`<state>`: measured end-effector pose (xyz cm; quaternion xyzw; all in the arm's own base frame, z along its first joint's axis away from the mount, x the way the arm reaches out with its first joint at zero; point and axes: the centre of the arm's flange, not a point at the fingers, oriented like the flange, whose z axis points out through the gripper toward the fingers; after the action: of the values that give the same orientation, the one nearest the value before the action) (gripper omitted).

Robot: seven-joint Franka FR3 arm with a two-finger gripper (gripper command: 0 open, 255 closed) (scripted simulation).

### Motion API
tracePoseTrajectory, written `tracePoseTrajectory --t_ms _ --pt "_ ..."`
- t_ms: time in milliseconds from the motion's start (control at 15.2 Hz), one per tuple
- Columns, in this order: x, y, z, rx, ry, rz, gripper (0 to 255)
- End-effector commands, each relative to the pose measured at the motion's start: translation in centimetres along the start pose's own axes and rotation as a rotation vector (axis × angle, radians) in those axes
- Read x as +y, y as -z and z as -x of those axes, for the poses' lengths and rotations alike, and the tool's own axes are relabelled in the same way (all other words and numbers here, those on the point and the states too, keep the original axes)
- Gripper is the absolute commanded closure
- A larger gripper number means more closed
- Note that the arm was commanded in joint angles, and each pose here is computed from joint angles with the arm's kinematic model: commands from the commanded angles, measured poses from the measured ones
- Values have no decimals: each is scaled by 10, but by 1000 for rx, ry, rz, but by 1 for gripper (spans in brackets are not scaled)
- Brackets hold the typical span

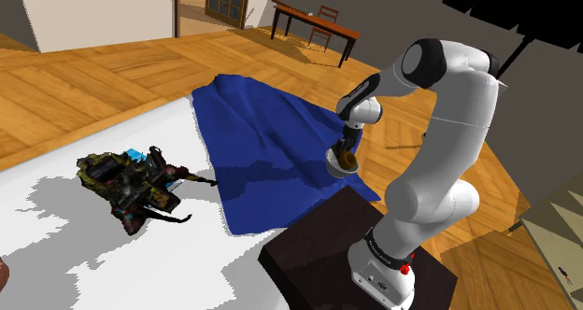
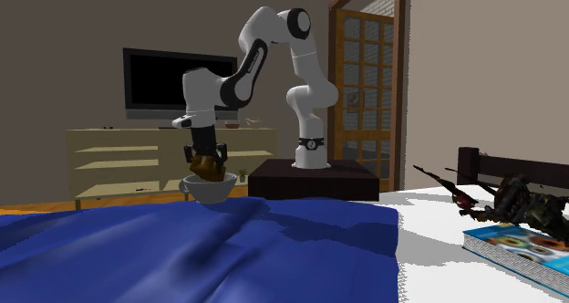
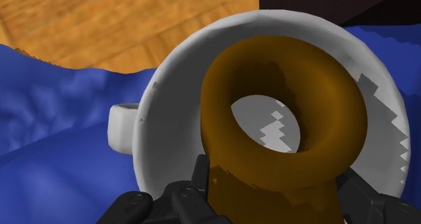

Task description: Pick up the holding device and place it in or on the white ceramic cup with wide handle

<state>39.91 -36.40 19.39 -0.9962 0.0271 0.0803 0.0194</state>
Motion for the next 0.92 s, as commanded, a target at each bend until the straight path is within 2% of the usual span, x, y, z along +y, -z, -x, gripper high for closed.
tracePoseTrajectory --t_ms 0,66,132,462,726,858 --pt "0 0 0 0 0 0 255" --pt "0 0 0 0 0 0 255" --pt "0 0 0 0 0 0 0" --pt "0 0 0 0 0 0 0" --pt "0 50 0 0 0 0 0" --pt "0 50 0 0 0 0 0"
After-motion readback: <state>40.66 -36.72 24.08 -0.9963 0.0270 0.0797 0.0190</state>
